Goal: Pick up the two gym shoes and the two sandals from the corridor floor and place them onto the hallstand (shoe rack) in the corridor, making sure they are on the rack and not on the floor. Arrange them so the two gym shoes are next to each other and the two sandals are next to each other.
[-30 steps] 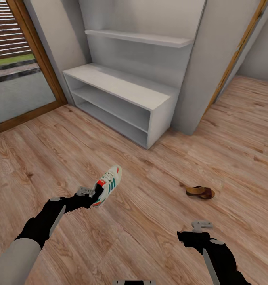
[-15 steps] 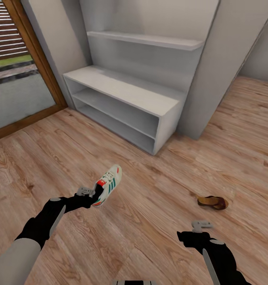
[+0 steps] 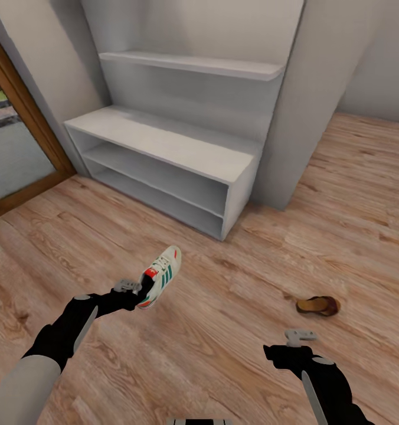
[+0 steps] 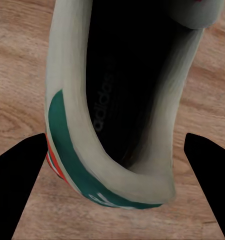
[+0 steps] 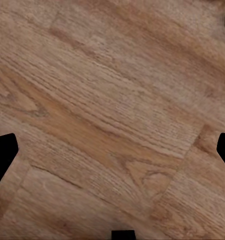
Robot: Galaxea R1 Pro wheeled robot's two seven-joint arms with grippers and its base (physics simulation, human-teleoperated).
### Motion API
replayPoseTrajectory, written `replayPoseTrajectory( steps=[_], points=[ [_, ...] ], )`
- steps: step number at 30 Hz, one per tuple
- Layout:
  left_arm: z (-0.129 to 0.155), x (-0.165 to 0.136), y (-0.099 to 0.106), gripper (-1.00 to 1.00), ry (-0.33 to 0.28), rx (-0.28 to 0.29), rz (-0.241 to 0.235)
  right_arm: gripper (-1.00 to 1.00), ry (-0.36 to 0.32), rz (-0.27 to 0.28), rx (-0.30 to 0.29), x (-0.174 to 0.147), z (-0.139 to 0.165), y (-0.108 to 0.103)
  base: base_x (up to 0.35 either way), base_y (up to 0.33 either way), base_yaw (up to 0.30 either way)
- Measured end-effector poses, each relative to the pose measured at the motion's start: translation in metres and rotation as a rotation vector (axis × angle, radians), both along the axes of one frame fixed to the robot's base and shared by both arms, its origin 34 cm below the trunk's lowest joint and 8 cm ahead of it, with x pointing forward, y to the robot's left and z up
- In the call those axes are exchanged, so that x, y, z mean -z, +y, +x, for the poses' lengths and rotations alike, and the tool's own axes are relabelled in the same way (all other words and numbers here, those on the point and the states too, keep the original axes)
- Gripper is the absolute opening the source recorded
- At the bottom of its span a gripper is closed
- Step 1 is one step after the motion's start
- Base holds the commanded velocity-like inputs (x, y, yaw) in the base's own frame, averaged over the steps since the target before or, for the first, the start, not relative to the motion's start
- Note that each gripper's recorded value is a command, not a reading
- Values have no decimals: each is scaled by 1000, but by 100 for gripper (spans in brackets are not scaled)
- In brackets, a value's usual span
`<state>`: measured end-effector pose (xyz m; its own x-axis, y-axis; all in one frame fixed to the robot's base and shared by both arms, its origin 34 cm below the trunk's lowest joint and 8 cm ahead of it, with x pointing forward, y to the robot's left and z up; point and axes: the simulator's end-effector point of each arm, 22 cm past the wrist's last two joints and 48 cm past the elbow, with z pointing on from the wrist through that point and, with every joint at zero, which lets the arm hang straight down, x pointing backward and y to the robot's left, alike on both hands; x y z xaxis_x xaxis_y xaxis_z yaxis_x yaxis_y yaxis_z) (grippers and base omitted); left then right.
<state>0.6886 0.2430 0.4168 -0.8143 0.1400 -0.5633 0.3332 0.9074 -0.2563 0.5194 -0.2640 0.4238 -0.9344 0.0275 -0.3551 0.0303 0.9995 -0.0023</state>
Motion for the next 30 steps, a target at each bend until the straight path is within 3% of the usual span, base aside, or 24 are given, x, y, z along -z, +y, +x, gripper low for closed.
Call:
replayPoseTrajectory(
  steps=[9,13,14,17,30],
  points=[
    [5,-10,1,-100,-36,-7,-9,100,-1,0,0,0,0,0,237,286,-28],
    [-15,-42,2,-100,-137,-8,-41,100,-1,0,0,0,0,0,200,310,-1],
    [-28,-64,-1,-100,-194,7,-45,100,-1,1,0,0,0,0,196,314,0],
    [-39,-97,-9,-100,-274,34,-41,100,-1,1,0,0,0,0,195,315,0],
    [-46,-111,-12,-100,-294,47,-36,100,-1,1,1,0,0,0,191,317,-34]
  ],
)
